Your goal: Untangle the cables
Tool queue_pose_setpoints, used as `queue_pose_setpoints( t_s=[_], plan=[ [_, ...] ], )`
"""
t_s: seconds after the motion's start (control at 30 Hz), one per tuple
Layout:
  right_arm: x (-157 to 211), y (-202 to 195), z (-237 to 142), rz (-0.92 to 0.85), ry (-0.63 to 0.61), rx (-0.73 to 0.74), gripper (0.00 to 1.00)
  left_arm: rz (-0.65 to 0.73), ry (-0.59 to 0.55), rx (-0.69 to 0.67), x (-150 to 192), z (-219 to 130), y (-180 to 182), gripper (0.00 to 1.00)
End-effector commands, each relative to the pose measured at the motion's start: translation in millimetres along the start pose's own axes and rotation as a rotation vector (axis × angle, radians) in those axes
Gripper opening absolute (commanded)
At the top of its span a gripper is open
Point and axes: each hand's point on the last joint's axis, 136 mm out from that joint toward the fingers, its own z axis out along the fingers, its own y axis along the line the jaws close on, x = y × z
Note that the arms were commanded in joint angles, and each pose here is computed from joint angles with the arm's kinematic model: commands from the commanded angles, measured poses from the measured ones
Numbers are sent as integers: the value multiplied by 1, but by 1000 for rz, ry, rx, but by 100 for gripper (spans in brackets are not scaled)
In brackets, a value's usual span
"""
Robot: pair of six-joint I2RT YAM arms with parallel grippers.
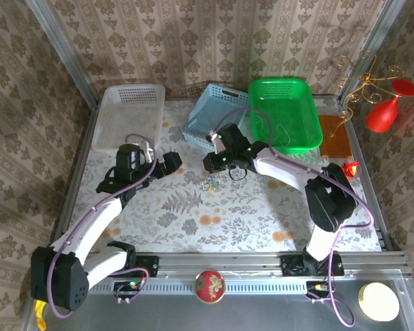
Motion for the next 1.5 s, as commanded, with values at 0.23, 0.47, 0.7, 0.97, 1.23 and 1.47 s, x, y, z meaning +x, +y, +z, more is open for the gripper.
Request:
queue_pose_setpoints(
  t_s=[0.23,0.47,0.7,0.97,1.23,1.47],
  plan=[
    [-4,12,-10,78,-53,-90,0,342,79,8,39,47,-18,100],
    [-3,10,-9,100,-61,-92,0,444,105,20,54,75,-24,100],
    [-12,22,-20,122,-94,-132,0,486,87,35,58,88,-24,93],
    [-23,36,-36,154,-136,-180,0,495,89,64,64,101,-23,80],
    [-39,54,-61,176,-193,-238,0,488,109,80,71,116,-19,49],
    [-72,72,-96,216,-275,-342,0,464,144,65,84,124,-5,35]
  ],
)
